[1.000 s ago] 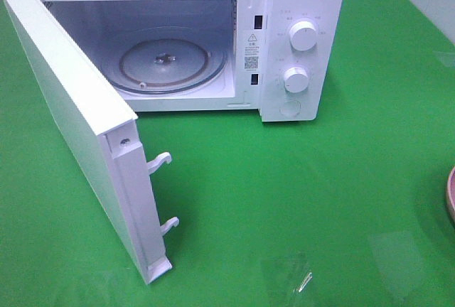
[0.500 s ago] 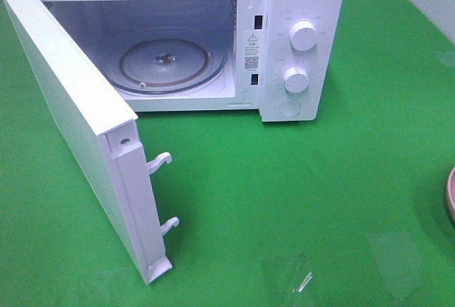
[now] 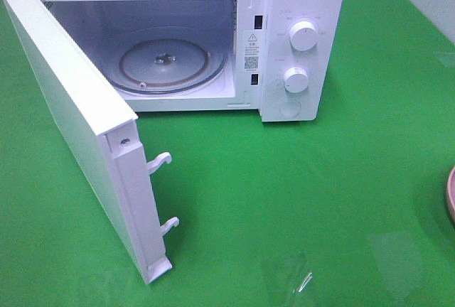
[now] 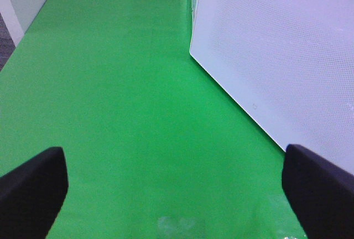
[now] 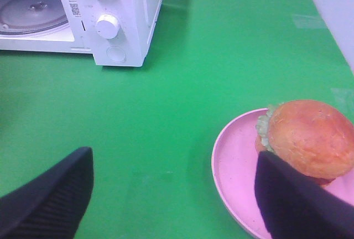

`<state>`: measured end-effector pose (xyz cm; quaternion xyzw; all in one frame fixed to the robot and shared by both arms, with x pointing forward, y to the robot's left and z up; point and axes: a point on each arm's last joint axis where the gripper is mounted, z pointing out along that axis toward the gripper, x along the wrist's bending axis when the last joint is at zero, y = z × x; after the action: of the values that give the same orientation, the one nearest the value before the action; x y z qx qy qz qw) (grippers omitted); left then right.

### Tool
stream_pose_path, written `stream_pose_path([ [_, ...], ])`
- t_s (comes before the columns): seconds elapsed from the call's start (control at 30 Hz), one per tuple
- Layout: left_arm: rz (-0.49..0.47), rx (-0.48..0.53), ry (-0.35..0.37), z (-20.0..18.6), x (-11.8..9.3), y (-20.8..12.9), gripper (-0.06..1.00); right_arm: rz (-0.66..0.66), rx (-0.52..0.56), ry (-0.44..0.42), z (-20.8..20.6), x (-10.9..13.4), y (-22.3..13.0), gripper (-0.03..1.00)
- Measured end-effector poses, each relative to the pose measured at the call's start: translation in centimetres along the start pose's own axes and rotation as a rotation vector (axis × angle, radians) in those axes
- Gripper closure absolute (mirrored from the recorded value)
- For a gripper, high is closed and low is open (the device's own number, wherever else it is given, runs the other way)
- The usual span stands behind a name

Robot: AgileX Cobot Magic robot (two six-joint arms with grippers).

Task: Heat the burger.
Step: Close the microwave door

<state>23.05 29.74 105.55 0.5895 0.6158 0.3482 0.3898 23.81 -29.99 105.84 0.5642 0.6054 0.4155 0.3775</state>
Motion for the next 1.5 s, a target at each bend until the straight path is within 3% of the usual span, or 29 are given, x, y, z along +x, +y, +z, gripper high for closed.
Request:
stream_pose_path([
  [1.5,0.0,0.011,0.001,0.15,0.0,0.09,-0.05,0.0,0.006,0.0,0.0,0.0,-0.05,0.21],
])
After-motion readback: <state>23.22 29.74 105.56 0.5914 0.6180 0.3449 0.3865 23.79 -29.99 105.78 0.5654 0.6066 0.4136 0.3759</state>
